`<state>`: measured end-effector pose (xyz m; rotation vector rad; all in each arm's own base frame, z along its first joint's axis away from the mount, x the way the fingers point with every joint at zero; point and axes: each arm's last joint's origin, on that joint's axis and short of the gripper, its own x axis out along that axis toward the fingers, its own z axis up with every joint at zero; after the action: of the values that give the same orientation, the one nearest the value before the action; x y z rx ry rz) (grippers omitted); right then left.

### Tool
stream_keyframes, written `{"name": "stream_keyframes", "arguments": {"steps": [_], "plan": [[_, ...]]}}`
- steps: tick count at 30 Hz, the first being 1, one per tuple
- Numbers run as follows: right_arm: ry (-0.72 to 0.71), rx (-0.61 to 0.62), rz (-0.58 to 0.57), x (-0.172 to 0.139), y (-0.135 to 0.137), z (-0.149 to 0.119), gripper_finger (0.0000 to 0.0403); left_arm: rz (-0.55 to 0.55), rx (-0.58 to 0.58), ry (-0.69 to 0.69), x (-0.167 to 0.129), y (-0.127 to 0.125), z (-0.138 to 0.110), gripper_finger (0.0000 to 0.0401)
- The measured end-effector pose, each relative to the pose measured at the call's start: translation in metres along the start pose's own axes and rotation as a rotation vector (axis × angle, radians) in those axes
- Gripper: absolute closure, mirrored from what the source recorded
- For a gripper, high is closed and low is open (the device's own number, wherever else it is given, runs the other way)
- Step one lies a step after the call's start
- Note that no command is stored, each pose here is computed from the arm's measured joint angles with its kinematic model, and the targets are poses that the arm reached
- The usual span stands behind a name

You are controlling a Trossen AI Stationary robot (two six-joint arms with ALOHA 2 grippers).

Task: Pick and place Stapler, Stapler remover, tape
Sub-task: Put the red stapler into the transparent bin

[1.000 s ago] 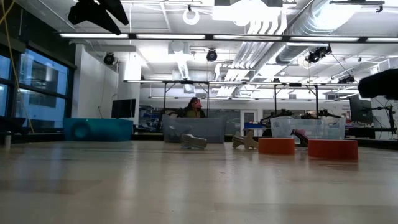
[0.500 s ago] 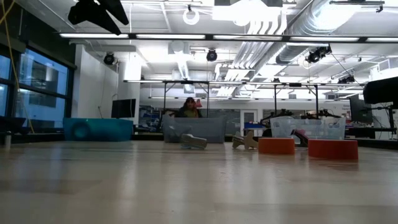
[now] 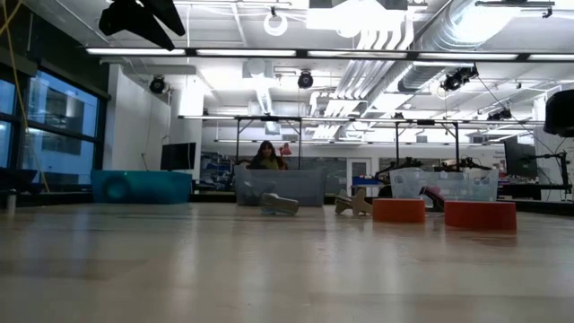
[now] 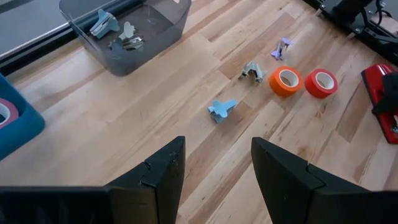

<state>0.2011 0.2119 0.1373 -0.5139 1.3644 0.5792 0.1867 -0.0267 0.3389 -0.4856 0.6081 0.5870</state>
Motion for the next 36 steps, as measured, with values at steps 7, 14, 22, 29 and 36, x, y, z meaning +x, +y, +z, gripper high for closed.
{"name": "stream_keyframes", "arguments": {"steps": [7, 14, 22, 29, 36], "plan": [[-0.007, -0.002, 0.009, 0.000, 0.003, 0.001, 0.0169, -0.007, 0.000, 0.008, 0.000, 0.000, 0.000, 0.0219], [0.023, 0.008, 0.013, 0.009, 0.003, 0.002, 0.0201, -0.009, 0.000, 0.011, 0.000, 0.000, 0.000, 0.0219], [0.024, 0.057, 0.004, 0.006, 0.002, 0.001, 0.0207, -0.023, -0.001, 0.025, 0.000, -0.001, -0.001, 0.0219], [0.000, 0.189, 0.016, -0.006, -0.004, -0.001, 0.0210, -0.024, 0.000, 0.027, 0.000, -0.001, -0.001, 0.0219], [-0.004, 0.356, 0.054, -0.015, -0.013, -0.002, 0.0210, -0.024, -0.001, 0.027, 0.000, -0.001, -0.001, 0.0219]]}}
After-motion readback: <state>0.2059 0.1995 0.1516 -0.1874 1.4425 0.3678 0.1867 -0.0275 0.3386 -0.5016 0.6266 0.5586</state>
